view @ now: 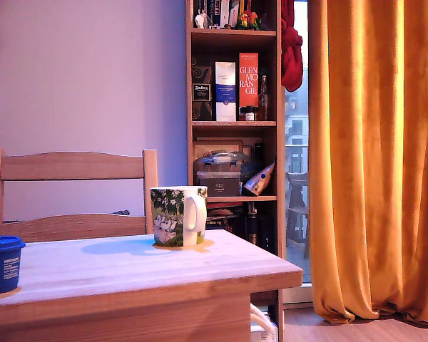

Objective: Pick up the coffee capsules on the table and drop them inside the coffee cup

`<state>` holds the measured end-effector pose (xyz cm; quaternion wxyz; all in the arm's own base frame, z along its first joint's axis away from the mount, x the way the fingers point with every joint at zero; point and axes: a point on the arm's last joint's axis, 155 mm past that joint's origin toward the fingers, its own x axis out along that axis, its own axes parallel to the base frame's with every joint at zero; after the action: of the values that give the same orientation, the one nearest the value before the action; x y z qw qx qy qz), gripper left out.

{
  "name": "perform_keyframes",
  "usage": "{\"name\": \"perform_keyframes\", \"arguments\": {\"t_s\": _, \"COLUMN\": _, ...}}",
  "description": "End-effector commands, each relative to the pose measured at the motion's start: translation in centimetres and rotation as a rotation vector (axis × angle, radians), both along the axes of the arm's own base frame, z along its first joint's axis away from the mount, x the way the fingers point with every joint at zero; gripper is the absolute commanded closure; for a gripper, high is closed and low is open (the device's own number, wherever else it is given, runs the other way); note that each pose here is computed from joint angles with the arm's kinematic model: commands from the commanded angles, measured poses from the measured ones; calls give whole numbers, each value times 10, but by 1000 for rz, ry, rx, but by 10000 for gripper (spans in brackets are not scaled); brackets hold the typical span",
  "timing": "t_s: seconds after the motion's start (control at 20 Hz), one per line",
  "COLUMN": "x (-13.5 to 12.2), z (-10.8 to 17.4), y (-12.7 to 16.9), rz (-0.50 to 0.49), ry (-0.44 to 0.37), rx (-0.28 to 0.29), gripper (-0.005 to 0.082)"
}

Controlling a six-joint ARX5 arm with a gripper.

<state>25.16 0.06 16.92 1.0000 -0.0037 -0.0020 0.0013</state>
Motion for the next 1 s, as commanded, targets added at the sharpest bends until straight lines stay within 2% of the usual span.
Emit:
{"name": "perform_keyframes", "arguments": {"t_s": 0.0, "x": -2, "z": -14, "y": -14, "rz": -75, "ry": 64, "rx": -84, "gripper": 793}}
{"name": "perform_keyframes", "arguments": {"t_s": 0.35, "x": -3, "z": -13, "y": -19, "rz": -99, "ry": 64, "rx": -85, "gripper": 793}}
{"name": "perform_keyframes", "arguments": {"t_s": 0.55, "x": -9, "z": -10, "y": -51, "rz": -278, "ry": 58, "rx": -87, "gripper": 793}}
{"name": "perform_keyframes", "arguments": {"t_s": 0.65, "x": -12, "z": -13, "y": -63, "rz": -346, "ry": 79, "rx": -109, "gripper": 793}}
{"name": "perform_keyframes", "arguments": {"t_s": 0.75, "x": -16, "z": -18, "y": -77, "rz": -420, "ry": 108, "rx": -116, "gripper": 793}}
{"name": "perform_keyframes", "arguments": {"t_s": 0.8, "x": -18, "z": -22, "y": -84, "rz": -454, "ry": 140, "rx": -170, "gripper": 793}}
{"name": "perform_keyframes", "arguments": {"t_s": 0.95, "x": -23, "z": -36, "y": -100, "rz": -530, "ry": 211, "rx": -181, "gripper": 793}}
